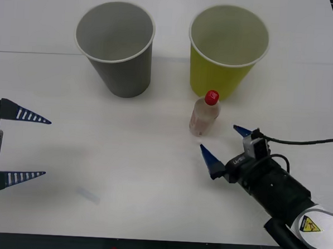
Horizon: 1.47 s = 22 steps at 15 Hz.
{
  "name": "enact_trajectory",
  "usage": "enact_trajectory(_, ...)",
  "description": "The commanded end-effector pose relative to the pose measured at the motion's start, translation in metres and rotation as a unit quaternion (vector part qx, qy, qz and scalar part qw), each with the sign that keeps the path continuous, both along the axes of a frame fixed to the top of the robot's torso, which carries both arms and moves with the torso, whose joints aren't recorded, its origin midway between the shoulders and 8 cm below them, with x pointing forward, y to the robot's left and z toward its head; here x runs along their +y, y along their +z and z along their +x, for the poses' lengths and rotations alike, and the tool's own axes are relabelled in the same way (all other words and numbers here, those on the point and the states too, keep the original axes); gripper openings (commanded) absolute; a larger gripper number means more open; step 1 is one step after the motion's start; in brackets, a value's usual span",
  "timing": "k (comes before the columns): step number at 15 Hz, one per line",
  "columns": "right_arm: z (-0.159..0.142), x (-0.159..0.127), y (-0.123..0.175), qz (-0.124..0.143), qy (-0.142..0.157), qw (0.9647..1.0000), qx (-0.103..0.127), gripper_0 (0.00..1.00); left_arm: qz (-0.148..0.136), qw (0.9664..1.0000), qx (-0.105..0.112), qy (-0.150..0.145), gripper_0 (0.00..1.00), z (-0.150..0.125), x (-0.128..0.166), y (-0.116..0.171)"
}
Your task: Put the can into the green bin and the plastic bottle into the gray bin
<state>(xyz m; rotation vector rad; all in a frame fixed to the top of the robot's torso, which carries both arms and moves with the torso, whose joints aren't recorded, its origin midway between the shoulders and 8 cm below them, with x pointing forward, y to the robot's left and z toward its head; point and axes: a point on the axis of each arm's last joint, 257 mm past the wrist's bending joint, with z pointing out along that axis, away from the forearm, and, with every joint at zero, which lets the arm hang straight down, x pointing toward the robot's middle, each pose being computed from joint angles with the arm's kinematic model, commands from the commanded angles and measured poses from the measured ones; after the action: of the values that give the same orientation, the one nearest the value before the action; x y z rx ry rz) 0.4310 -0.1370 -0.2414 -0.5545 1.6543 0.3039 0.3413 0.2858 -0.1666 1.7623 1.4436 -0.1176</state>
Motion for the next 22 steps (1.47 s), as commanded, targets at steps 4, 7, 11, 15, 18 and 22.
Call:
enact_trajectory(4, 0.024, 0.014, -0.008, 0.025, -0.008, 0.9989, -0.039, 1.00, 0.000, 1.0000, 0.000, 0.000, 1.00, 0.000, 0.000, 0.000)
enact_trajectory(7, 0.040, 0.022, -0.014, 0.041, -0.018, 0.9971, -0.062, 1.00, 0.000, 1.0000, 0.000, 0.000, 1.00, 0.000, 0.000, 0.000)
enact_trajectory(11, 0.061, 0.035, -0.014, 0.041, -0.021, 0.9956, -0.081, 1.00, 0.000, 1.0000, 0.000, 0.000, 1.00, 0.000, 0.000, 0.000)
enact_trajectory(15, 0.078, 0.044, -0.012, 0.037, -0.027, 0.9947, -0.092, 1.00, 0.000, 1.0000, 0.000, 0.000, 1.00, 0.000, 0.000, 0.000)
enact_trajectory(18, 0.084, 0.049, -0.010, 0.038, -0.027, 0.9943, -0.096, 1.00, 0.000, 1.0000, 0.000, 0.000, 1.00, 0.000, 0.000, 0.000)
enact_trajectory(22, 0.084, 0.051, -0.009, 0.038, -0.026, 0.9942, -0.097, 0.99, 0.000, 1.0000, 0.000, 0.000, 1.00, 0.000, 0.000, 0.000)
